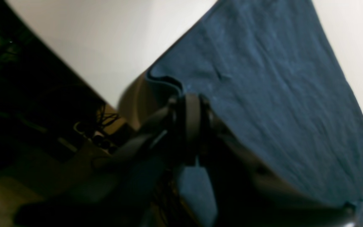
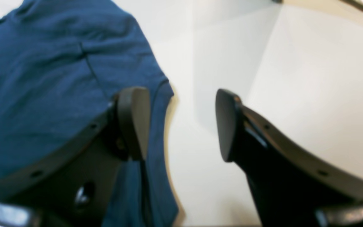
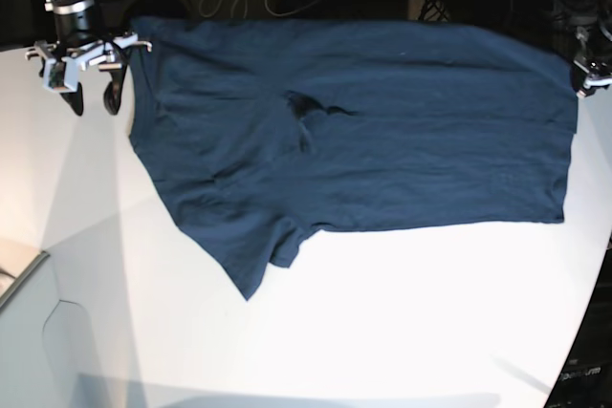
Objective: Layout the t-shirt on the table in an organized manner, then fold the t-shirt properly
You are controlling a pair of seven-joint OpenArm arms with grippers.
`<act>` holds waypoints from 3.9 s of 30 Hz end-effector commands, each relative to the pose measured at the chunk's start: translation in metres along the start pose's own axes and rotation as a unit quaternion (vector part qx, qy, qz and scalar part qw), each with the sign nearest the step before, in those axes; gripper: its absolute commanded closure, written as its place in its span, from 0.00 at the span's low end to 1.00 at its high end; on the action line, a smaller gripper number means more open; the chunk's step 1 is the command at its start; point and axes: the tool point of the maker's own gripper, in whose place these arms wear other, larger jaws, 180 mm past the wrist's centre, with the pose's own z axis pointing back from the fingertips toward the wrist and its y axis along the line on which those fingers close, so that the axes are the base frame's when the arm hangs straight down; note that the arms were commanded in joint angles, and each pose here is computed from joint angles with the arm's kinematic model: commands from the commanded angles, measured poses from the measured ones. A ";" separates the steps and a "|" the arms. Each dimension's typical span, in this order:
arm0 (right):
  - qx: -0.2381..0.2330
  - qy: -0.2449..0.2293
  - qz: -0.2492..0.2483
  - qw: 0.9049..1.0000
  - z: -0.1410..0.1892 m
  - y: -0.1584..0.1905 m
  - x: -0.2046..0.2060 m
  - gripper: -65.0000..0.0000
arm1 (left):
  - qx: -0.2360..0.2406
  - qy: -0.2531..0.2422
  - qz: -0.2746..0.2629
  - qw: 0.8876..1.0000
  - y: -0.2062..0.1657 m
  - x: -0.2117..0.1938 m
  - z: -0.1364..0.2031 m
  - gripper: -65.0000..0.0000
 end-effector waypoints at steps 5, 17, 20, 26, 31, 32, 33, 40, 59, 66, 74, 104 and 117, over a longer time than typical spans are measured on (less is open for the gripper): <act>0.000 -0.026 0.004 1.000 -0.001 -0.001 0.014 0.48 | -0.006 0.010 -0.003 1.000 -0.001 0.002 0.005 0.65; 0.062 -0.051 -0.005 0.997 -0.023 0.046 0.031 0.48 | 0.030 -0.004 0.063 0.998 0.034 0.003 0.026 0.58; 0.081 -0.044 -0.007 0.996 -0.035 0.060 0.034 0.48 | 0.033 0.005 0.071 0.997 0.038 0.002 0.030 0.58; 0.115 -0.021 0.013 0.993 -0.067 0.083 0.051 0.48 | 0.035 0.004 0.069 0.997 0.041 0.003 0.032 0.58; 0.155 -0.008 0.046 0.987 -0.093 0.105 0.063 0.48 | 0.028 -0.014 0.080 0.996 0.039 0.013 0.032 0.58; 0.161 0.001 0.050 0.986 -0.100 0.108 0.061 0.48 | 0.022 -0.021 0.082 0.996 0.033 0.018 0.029 0.58; 0.164 0.009 0.051 0.985 -0.107 0.109 0.058 0.48 | 0.016 -0.026 0.084 0.996 0.028 0.023 0.026 0.58; 0.156 0.066 0.031 0.985 -0.156 0.094 0.029 0.48 | -0.018 -0.048 0.092 0.994 -0.001 0.045 0.011 0.58; 0.090 0.124 0.009 0.988 -0.180 0.016 -0.002 0.48 | -0.040 -0.081 0.085 0.992 -0.042 0.080 -0.011 0.58; 0.087 0.078 0.017 0.993 -0.175 0.015 0.019 0.48 | -0.044 -0.087 0.085 0.992 -0.046 0.085 -0.011 0.58; 0.134 0.042 0.017 0.990 -0.167 0.063 0.024 0.48 | -0.043 -0.091 0.084 0.991 -0.044 0.087 -0.011 0.58; 0.076 0.114 0.011 0.991 -0.171 -0.009 -0.023 0.48 | -0.077 -0.097 -0.011 0.992 -0.130 0.095 -0.061 0.58; 0.074 0.060 0.038 0.995 -0.167 -0.010 0.017 0.48 | -0.065 -0.064 -0.103 0.990 -0.180 0.071 -0.145 0.58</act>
